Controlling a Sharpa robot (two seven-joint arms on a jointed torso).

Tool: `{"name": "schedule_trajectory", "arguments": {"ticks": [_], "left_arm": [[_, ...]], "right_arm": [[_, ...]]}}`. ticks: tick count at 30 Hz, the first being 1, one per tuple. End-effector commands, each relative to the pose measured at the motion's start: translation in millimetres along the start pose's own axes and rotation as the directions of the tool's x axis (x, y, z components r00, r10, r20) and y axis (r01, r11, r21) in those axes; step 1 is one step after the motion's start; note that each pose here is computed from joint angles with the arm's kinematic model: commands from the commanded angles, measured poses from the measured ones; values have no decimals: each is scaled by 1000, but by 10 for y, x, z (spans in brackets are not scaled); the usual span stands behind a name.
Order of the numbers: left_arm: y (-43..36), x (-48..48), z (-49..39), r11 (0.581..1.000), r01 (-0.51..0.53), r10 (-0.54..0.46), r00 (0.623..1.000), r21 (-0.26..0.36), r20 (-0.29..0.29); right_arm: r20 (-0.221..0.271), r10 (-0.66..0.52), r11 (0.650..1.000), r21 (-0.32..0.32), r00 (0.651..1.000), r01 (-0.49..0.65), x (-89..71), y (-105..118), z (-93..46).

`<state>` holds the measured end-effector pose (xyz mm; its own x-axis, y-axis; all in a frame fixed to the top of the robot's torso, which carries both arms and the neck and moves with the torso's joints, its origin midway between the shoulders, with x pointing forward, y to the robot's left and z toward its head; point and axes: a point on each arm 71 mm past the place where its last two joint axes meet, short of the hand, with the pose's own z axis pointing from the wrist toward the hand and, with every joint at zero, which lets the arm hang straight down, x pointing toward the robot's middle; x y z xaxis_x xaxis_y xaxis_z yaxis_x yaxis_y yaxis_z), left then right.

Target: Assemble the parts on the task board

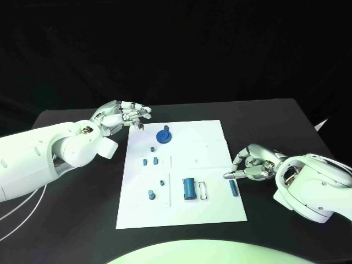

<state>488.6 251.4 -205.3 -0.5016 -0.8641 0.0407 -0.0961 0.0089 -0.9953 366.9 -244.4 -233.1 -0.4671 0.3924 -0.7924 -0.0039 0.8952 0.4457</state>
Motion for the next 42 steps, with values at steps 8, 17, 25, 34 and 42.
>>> {"name": "schedule_trajectory", "arguments": {"ticks": [8, 17, 25, 34, 42], "left_arm": [[-16, 36, 10, 1000, 12, -12, 1000, 20, -10], [-14, 26, 4, 1000, 11, -11, 1000, 18, -7], [-13, 20, -1, 1000, 11, -11, 1000, 17, -6], [-13, 19, -3, 1000, 11, -11, 1000, 17, -7], [-12, 15, -4, 1000, 11, -11, 1000, 16, -6]], "right_arm": [[-17, -104, 994, 15, 994, 104, 101, -142, -37], [-61, -130, 991, 34, 990, 132, 251, -200, -22], [-88, -155, 986, 42, 984, 159, 323, -225, -7], [-123, -171, 984, 38, 978, 176, 411, -214, 6], [-110, -182, 982, 35, 977, 187, 441, -191, 39]]}}
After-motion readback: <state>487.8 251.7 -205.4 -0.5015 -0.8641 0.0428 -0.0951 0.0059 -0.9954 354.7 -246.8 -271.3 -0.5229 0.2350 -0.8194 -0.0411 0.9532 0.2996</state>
